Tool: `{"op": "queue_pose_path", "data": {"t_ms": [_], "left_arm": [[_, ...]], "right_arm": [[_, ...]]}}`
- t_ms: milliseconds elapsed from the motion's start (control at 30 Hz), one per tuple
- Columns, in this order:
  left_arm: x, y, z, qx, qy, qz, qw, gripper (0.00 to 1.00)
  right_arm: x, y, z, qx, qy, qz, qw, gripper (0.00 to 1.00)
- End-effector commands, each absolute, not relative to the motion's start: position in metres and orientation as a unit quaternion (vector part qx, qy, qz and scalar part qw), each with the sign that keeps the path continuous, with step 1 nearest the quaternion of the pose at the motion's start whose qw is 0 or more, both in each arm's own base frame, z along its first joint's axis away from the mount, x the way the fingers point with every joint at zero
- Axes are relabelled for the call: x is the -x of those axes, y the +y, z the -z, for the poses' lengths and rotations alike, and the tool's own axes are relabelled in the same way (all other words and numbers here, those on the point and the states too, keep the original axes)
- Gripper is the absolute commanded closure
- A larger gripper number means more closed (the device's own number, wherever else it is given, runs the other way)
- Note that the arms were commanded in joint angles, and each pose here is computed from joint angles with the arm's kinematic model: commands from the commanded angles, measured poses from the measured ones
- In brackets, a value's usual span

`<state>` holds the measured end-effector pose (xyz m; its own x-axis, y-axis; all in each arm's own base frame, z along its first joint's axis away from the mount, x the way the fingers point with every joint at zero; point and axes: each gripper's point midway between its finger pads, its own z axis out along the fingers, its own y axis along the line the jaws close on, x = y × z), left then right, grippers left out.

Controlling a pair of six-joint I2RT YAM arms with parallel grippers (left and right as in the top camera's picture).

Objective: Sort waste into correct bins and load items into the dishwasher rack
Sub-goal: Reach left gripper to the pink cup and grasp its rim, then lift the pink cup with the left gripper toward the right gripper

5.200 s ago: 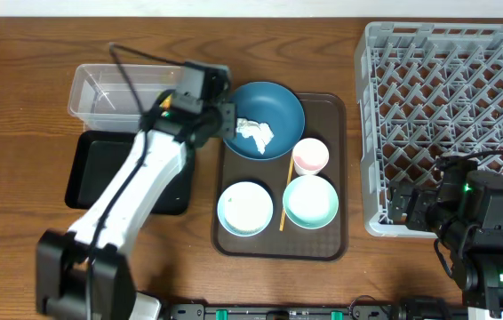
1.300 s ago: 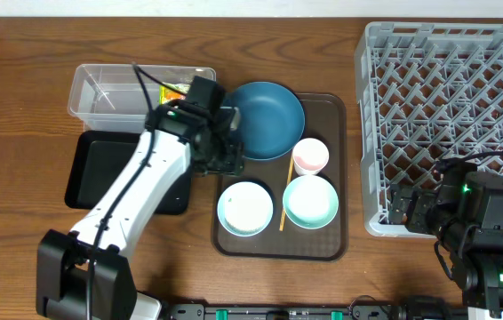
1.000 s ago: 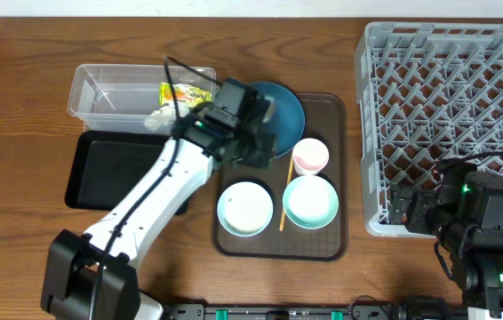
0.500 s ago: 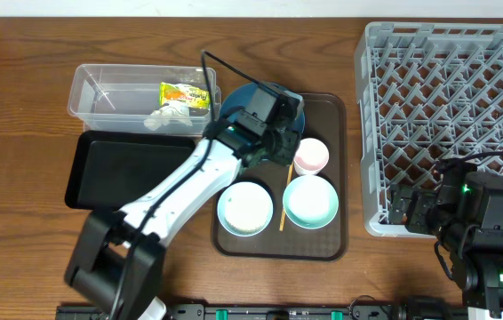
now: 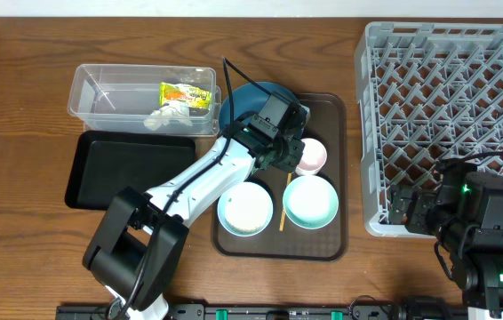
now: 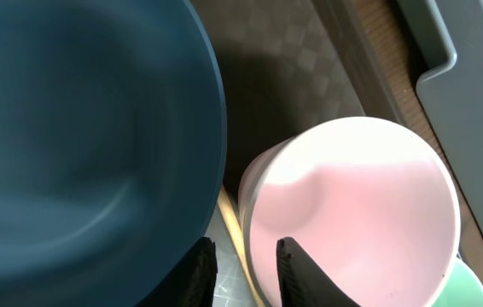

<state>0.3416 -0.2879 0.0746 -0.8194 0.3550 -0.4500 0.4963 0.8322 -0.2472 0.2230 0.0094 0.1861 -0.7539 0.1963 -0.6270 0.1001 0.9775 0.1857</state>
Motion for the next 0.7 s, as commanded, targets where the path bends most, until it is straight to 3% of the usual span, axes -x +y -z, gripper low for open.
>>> {"op": "queue_pose_path", "data": {"t_ms": [0, 167, 400, 667], "left_arm": [[-0.34, -0.286, -0.071, -0.21, 0.943, 0.176, 0.187, 0.75], [-0.337, -0.285, -0.07, -0.203, 0.946, 0.177, 0.18, 0.85], [-0.337, -0.288, -0.073, -0.186, 0.947, 0.195, 0.175, 0.91], [-0.358, -0.282, -0.125, -0.131, 0.927, 0.289, 0.202, 0.94]], "right_arm": [[-0.223, 0.007, -0.192, -0.078, 0.932, -0.065, 0.349, 0.01], [-0.223, 0.007, -0.191, -0.078, 0.932, -0.065, 0.348, 0.01], [-0.223, 0.005, -0.191, -0.08, 0.932, -0.059, 0.349, 0.01], [-0.23, -0.019, -0.198, -0.106, 0.922, 0.004, 0.372, 0.01]]}}
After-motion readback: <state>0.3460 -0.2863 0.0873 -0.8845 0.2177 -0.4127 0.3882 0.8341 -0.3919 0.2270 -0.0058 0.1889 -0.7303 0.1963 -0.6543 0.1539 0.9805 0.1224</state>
